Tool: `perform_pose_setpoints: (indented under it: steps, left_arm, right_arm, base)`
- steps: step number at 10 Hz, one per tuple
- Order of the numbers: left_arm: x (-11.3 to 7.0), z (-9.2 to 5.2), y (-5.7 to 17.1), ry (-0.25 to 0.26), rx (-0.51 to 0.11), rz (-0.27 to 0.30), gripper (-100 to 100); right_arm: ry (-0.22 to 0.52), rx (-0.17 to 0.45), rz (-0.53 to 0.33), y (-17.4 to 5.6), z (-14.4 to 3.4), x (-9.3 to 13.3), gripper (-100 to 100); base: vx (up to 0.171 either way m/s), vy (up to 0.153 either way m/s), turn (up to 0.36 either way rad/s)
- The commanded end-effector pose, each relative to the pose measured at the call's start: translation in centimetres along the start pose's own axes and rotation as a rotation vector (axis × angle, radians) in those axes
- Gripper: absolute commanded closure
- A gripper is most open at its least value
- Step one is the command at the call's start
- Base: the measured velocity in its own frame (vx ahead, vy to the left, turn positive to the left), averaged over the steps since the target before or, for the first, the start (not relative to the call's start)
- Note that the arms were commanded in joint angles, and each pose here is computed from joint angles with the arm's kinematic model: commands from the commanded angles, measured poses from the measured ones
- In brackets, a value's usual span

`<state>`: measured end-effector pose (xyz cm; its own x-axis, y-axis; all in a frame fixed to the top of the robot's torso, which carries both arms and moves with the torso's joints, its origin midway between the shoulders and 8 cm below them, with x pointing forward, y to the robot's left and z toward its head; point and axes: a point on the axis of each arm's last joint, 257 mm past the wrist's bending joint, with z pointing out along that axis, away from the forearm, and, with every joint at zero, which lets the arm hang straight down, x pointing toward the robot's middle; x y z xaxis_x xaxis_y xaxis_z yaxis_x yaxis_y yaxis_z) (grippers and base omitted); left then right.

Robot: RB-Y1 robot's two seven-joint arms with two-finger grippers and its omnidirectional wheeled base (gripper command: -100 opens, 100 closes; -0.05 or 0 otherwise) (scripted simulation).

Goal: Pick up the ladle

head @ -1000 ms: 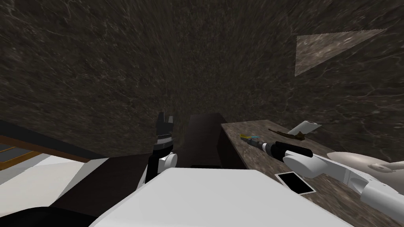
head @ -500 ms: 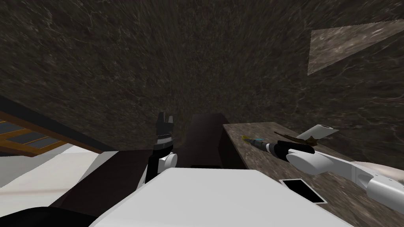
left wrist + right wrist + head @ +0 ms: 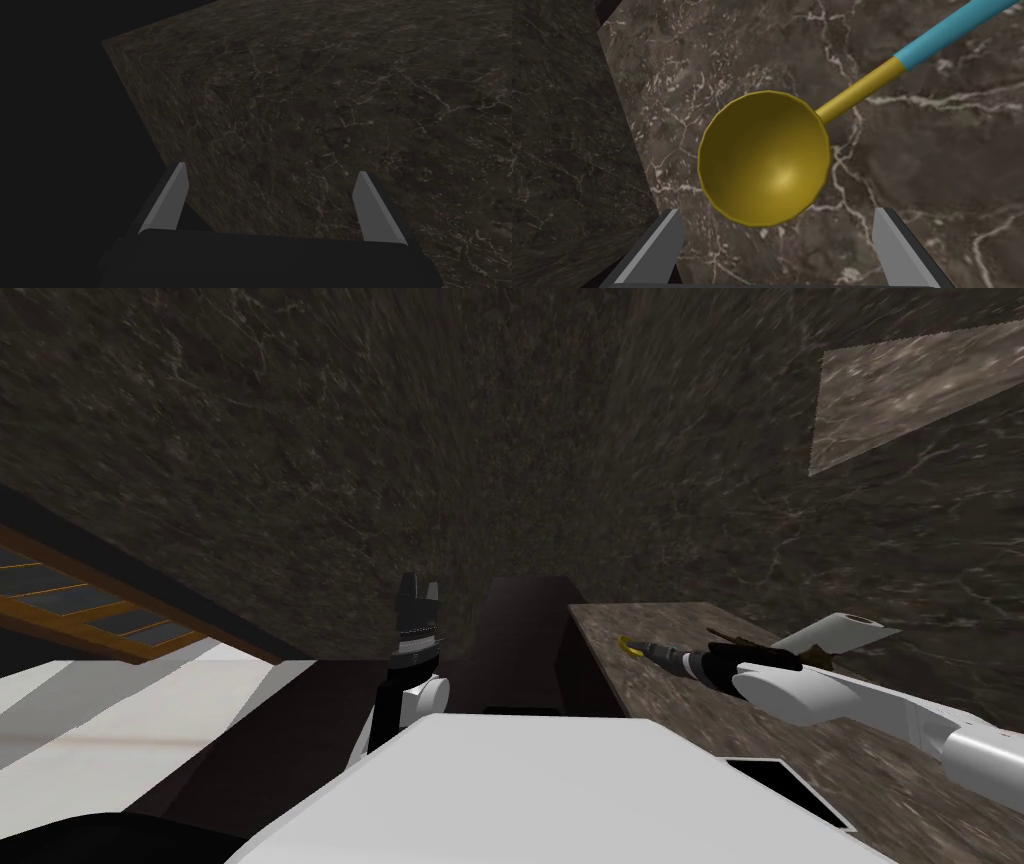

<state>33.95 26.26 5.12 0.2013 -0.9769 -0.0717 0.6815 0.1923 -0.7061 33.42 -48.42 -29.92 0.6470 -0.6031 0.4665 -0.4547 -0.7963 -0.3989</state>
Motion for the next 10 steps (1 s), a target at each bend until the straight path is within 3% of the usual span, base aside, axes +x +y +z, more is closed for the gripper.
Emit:
perform_pose_setpoints:
  steps: [1,6,8,9,10]
  left_arm:
    - [0.0,0.0,0.0,0.000,0.000,0.000,0]
    - [0.0,0.0,0.0,0.000,0.000,0.000,0]
    - [0.0,0.0,0.0,0.000,0.000,0.000,0]
    - [0.0,0.0,0.0,0.000,0.000,0.000,0]
    - [0.0,0.0,0.0,0.000,0.000,0.000,0]
  right_arm:
    - [-0.014,-0.037,0.052,1.1,-0.3,0.3,-100]
    - [-0.036,-0.128,0.161,3.7,-1.2,1.2,-100]
    - [-0.037,-0.130,0.161,3.8,-1.3,1.4,-100]
    - [-0.037,-0.132,0.165,3.9,-1.3,1.4,0]
    - [-0.029,-0.142,0.185,4.8,-1.2,1.8,-100]
  base:
    - [-0.004,-0.016,0.087]
    - [-0.002,-0.019,0.088]
    - [-0.002,-0.012,0.037]
    - [0.000,0.000,0.000]
    - [-0.034,0.008,0.166]
